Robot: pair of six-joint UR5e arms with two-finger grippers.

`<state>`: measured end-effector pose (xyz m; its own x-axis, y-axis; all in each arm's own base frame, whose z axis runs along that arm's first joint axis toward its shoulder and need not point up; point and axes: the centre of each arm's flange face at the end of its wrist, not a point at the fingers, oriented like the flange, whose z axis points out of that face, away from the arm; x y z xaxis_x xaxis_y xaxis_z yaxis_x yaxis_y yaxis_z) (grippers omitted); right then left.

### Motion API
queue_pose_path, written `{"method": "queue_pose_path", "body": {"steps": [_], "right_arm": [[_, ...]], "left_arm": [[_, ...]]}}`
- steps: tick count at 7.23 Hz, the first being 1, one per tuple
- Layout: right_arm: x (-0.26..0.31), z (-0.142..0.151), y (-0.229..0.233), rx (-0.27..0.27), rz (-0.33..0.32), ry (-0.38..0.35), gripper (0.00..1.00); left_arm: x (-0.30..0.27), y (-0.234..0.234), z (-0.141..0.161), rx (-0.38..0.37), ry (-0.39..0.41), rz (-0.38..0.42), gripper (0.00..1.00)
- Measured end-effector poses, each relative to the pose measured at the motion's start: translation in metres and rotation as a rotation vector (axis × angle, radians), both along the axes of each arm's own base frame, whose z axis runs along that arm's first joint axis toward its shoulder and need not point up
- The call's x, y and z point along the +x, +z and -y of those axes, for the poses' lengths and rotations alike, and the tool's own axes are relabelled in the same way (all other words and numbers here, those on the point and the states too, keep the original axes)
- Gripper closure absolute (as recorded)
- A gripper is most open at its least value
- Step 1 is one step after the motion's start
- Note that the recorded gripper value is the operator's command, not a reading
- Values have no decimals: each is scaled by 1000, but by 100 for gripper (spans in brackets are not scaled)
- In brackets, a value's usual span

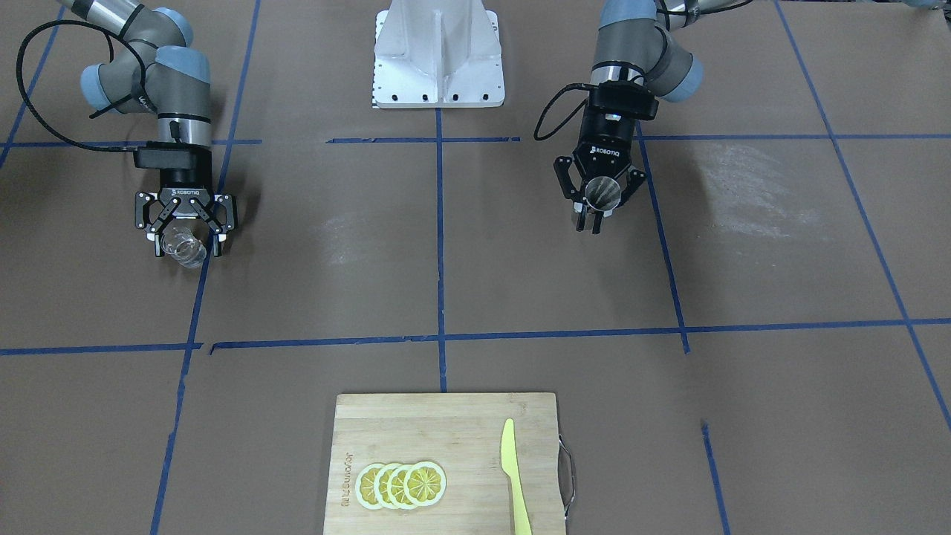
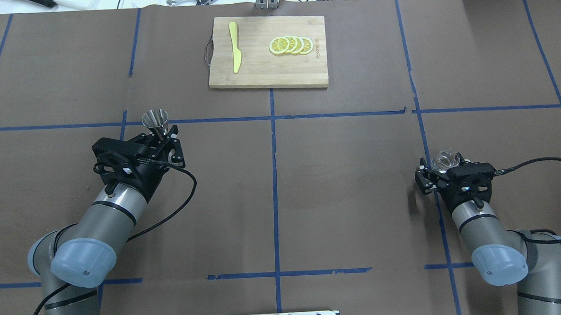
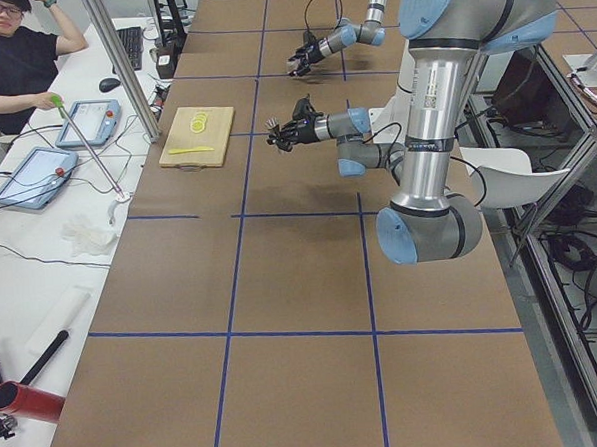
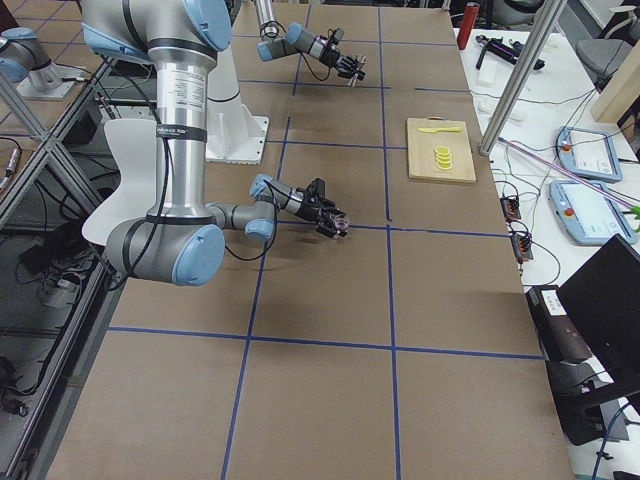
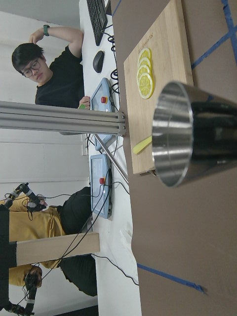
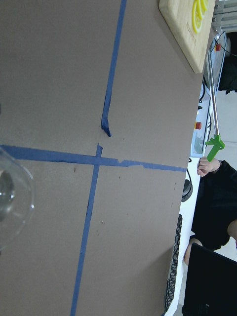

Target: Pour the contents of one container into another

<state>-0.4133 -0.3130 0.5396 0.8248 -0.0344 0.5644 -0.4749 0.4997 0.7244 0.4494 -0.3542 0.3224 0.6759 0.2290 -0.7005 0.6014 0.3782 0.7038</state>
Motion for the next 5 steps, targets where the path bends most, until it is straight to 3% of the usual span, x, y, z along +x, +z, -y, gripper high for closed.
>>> {"method": "queue_pose_path", "body": {"steps": [1, 3, 5], "right_arm": [[0, 0, 0, 0, 1, 0, 42], [0, 0, 0, 0, 1, 0, 86], [2, 1, -1, -2, 2, -1, 100]], "left_arm": [[0, 0, 0, 0, 0, 0, 100], [0, 0, 0, 0, 1, 0, 100], [1, 2, 0, -2, 2, 4, 100]]}}
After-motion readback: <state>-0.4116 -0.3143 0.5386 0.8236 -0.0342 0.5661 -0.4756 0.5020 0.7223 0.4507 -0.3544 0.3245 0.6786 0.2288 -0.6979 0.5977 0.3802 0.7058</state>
